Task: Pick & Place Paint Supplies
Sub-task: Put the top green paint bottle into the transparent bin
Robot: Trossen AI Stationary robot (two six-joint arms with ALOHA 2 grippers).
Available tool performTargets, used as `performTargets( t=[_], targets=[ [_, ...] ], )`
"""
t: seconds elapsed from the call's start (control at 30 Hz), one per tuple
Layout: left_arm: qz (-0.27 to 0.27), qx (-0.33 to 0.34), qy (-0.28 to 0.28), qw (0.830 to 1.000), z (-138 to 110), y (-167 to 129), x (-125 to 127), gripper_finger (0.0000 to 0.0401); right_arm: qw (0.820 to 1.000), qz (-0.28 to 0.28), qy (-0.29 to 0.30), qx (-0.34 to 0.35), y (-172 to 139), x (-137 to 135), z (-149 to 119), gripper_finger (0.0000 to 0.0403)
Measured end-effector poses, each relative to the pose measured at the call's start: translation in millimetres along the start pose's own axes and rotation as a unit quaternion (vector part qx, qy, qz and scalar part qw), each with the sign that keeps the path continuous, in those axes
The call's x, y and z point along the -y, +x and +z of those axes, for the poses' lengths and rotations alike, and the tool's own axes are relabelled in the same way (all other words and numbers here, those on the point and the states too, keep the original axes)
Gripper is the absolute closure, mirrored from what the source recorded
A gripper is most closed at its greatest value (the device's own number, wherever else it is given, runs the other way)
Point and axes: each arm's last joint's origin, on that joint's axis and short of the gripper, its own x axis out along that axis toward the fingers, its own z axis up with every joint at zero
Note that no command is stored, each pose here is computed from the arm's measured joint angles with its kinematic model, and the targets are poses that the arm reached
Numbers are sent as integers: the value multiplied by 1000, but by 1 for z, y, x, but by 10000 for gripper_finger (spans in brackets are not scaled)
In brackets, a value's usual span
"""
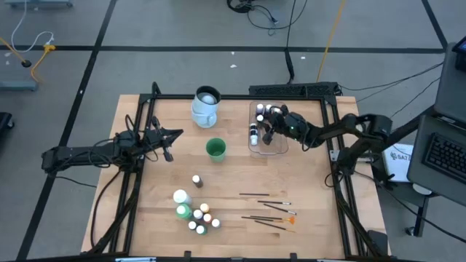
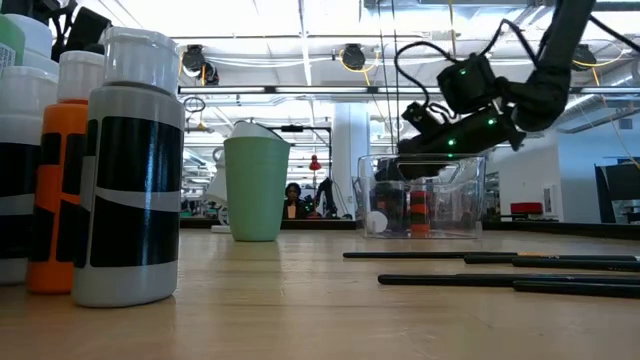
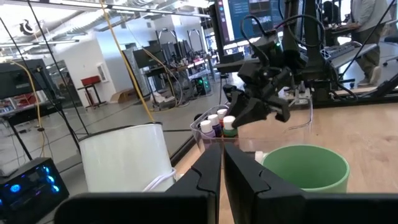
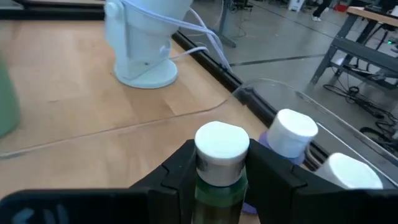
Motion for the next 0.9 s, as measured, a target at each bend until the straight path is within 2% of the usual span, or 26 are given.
performTargets(
  t=[0.17, 0.3, 0.5, 0.9],
  targets=[
    [0, 0, 0, 1000, 0, 0, 0, 377, 999, -37, 3, -12, 10, 7, -4, 296],
    [0, 0, 0, 1000, 0, 0, 0, 377, 998, -59, 35, -10, 13, 16, -7, 291],
    [0, -1, -2, 1000, 0, 0, 0, 377, 998, -54, 42, -16, 13, 19, -9, 288],
    [-1, -2, -9, 1000, 0, 0, 0, 377, 998, -49, 48, -6, 10, 17, -3, 235]
  ],
)
